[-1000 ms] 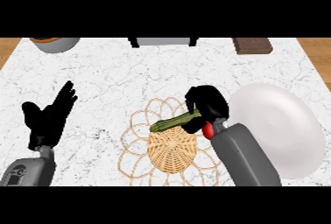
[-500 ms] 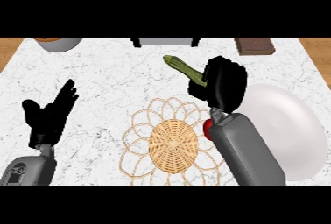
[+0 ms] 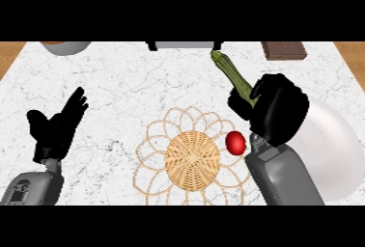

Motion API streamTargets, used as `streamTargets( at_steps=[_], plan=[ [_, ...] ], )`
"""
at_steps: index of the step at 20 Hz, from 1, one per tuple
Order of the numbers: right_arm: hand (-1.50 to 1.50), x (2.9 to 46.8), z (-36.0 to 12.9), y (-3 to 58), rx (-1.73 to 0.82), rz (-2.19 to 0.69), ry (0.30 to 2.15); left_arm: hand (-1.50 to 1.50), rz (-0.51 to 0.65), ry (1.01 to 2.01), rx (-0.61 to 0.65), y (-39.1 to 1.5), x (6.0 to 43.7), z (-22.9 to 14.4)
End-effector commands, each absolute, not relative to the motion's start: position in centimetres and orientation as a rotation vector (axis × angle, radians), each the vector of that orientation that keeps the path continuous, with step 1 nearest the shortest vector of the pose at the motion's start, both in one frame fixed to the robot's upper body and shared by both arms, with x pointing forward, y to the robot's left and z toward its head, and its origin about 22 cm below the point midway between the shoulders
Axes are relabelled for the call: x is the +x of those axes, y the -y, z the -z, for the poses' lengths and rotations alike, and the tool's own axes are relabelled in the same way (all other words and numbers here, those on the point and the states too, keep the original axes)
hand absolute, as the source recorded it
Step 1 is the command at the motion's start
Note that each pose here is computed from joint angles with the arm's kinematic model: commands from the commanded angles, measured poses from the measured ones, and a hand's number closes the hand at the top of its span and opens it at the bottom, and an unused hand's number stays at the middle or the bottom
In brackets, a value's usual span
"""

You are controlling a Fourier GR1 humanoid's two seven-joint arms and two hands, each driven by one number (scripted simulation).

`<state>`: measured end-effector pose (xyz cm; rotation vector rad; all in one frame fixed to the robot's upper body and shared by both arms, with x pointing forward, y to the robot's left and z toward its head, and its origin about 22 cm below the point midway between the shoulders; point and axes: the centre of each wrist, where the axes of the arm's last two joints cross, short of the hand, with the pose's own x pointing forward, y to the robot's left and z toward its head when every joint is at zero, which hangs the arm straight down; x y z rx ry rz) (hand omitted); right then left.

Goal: Pick the squash from the placemat and place it in the plate

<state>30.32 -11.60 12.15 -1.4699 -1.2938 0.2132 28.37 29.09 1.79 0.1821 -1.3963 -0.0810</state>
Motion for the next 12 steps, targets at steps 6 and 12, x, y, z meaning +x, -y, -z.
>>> streamTargets(
  at_steps=[6, 12],
  plan=[
    [1.50, 26.7, -10.6, 20.5, -1.515, -0.059, 1.157, 0.00, 0.071, 1.398, 0.167, -29.1, 27.4, -3.0],
    [1.50, 26.9, -6.5, 25.6, -1.428, -0.179, 0.992, 0.00, 0.067, 1.404, 0.180, -30.3, 28.3, -2.2]
  ],
)
